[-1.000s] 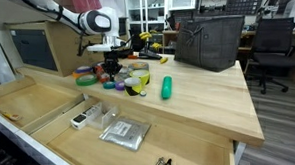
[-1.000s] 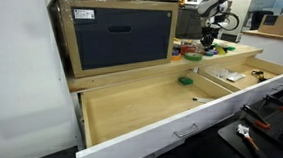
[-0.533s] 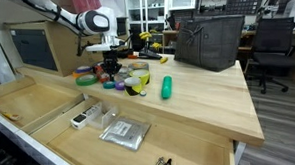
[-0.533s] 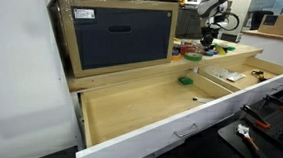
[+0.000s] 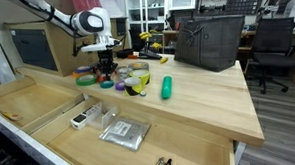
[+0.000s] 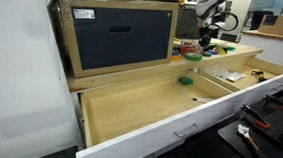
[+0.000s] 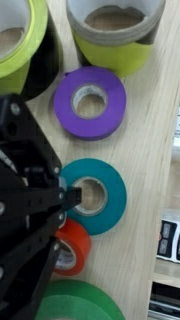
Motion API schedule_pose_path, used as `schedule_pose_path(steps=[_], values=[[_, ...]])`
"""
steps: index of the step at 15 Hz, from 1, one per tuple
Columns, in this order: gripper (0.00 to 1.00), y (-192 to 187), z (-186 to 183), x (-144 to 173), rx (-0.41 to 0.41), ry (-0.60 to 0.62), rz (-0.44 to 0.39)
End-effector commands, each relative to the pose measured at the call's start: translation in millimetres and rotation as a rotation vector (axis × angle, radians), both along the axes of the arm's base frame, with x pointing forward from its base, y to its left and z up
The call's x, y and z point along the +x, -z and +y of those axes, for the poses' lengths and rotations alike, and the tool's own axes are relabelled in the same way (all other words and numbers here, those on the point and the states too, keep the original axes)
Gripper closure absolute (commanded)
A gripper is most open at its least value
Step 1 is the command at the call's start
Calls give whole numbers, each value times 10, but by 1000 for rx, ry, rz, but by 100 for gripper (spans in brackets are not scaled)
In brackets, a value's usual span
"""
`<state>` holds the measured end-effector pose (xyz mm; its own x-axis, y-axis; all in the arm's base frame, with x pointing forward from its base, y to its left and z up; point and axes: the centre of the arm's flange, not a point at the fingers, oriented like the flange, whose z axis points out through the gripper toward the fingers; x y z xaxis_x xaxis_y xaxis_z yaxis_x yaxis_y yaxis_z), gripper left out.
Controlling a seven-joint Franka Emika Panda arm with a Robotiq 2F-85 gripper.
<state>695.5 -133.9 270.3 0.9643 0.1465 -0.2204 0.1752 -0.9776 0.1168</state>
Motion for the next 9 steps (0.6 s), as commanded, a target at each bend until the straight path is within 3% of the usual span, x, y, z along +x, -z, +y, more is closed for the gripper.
schedule_pose_path(steps=[1,5,9], values=[[100,-6,166,-232,-13,-48,-4],[100,51,231,-210,-55,-36,-19],[100,153,73,-5,-84,69,-21]])
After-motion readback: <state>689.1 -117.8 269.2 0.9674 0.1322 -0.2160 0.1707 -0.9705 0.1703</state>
